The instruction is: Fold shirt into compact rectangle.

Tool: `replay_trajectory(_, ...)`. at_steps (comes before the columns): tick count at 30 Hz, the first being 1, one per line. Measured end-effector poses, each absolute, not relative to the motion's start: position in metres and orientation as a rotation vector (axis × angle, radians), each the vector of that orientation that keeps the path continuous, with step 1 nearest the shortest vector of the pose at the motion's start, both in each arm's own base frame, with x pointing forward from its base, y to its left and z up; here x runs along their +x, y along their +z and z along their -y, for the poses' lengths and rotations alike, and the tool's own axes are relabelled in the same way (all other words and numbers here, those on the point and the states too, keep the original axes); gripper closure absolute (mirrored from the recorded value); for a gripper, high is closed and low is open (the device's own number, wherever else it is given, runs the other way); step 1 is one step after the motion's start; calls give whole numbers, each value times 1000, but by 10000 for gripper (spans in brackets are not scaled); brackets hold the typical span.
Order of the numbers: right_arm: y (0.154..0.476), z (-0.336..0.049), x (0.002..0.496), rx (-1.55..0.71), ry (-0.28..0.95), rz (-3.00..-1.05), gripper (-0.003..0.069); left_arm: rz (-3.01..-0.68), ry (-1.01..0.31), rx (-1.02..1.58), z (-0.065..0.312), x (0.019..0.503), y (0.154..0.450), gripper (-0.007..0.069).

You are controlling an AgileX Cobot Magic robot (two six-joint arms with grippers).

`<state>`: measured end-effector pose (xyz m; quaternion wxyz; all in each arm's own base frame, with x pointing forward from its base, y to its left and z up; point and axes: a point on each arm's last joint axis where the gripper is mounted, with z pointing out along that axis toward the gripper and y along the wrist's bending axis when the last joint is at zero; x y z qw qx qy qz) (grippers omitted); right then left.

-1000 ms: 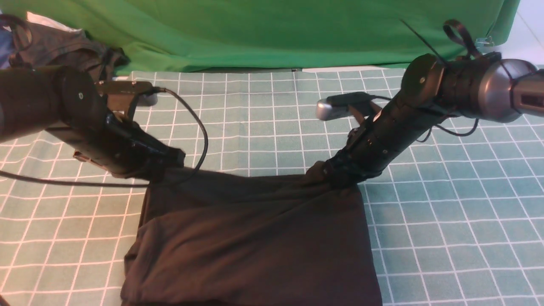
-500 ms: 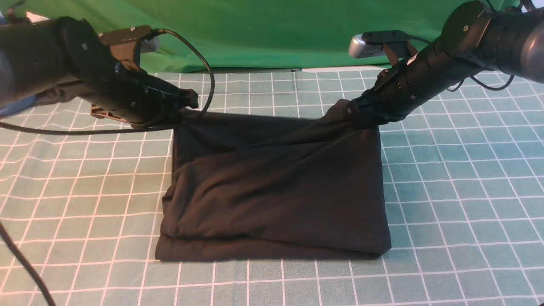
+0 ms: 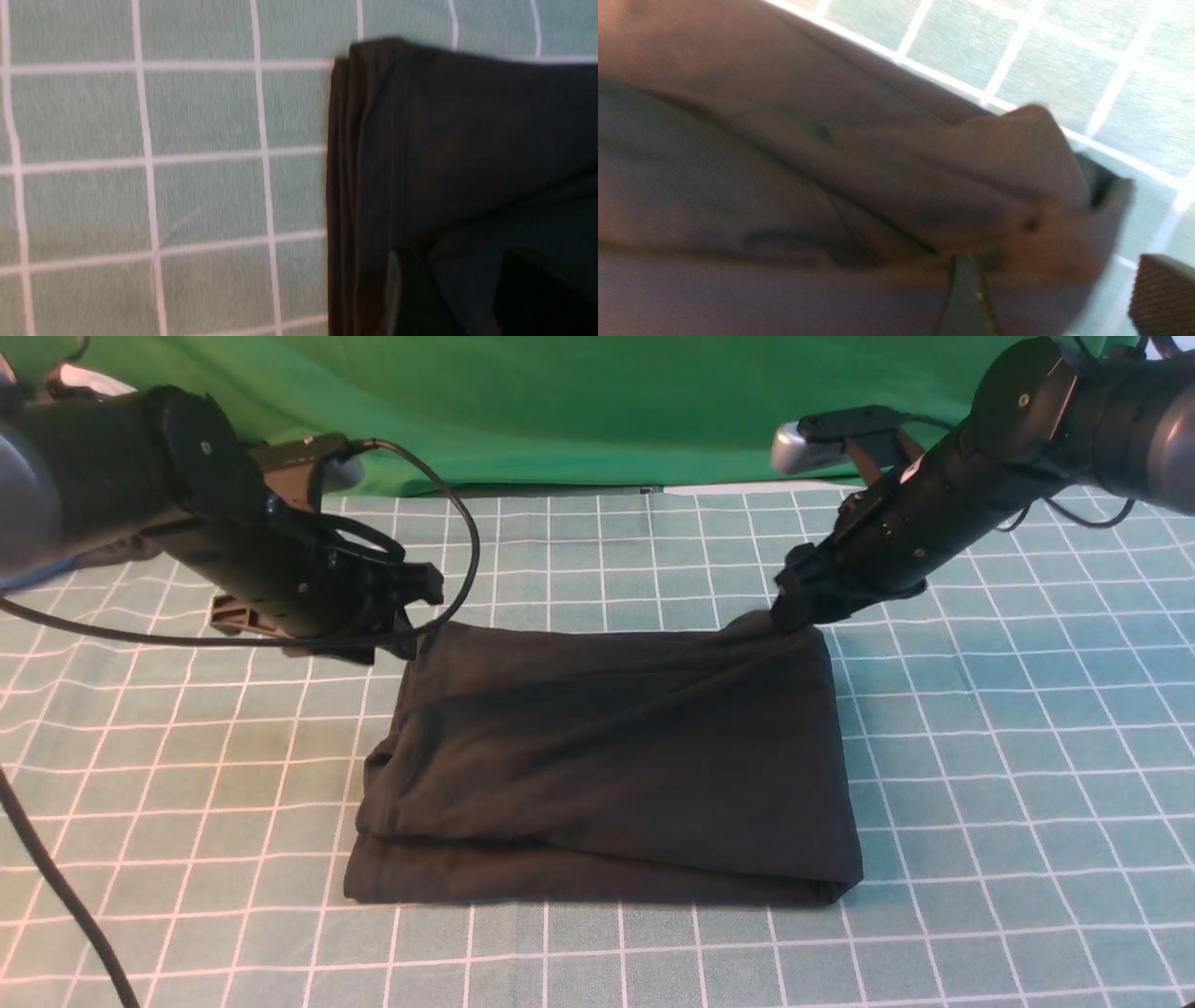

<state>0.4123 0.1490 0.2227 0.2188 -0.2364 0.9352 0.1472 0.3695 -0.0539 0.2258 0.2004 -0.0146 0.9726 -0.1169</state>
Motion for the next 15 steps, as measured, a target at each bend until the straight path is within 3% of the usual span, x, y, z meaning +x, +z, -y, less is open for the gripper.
replay_trajectory(4, 262, -134, 402, -669, 234, -2541, 322, -2682, -314, -9, 52, 358, 251, 379)
replay_trajectory(5, 285, -127, 395, -663, 163, -2494, 404, -2653, -317, -3, 52, 353, 263, 419)
replay_trajectory(6, 289, -126, 394, -661, 153, -2486, 404, -2640, -317, -2, 52, 351, 268, 425)
replay_trajectory(7, 304, -122, 388, -650, 118, -2454, 466, -2624, -319, 2, 51, 348, 275, 463)
replay_trajectory(8, 340, -113, 372, -619, 60, -2370, 554, -2563, -324, 11, 50, 336, 299, 522)
replay_trajectory(9, 356, -109, 363, -604, 48, -2330, 585, -2543, -325, 16, 50, 331, 307, 553)
replay_trajectory(11, 398, -99, 336, -563, 31, -2223, 622, -2453, -331, 32, 48, 305, 341, 601)
replay_trajectory(15, 466, -80, 273, -475, 49, -2024, 633, -2294, -358, 51, 44, 258, 393, 616)
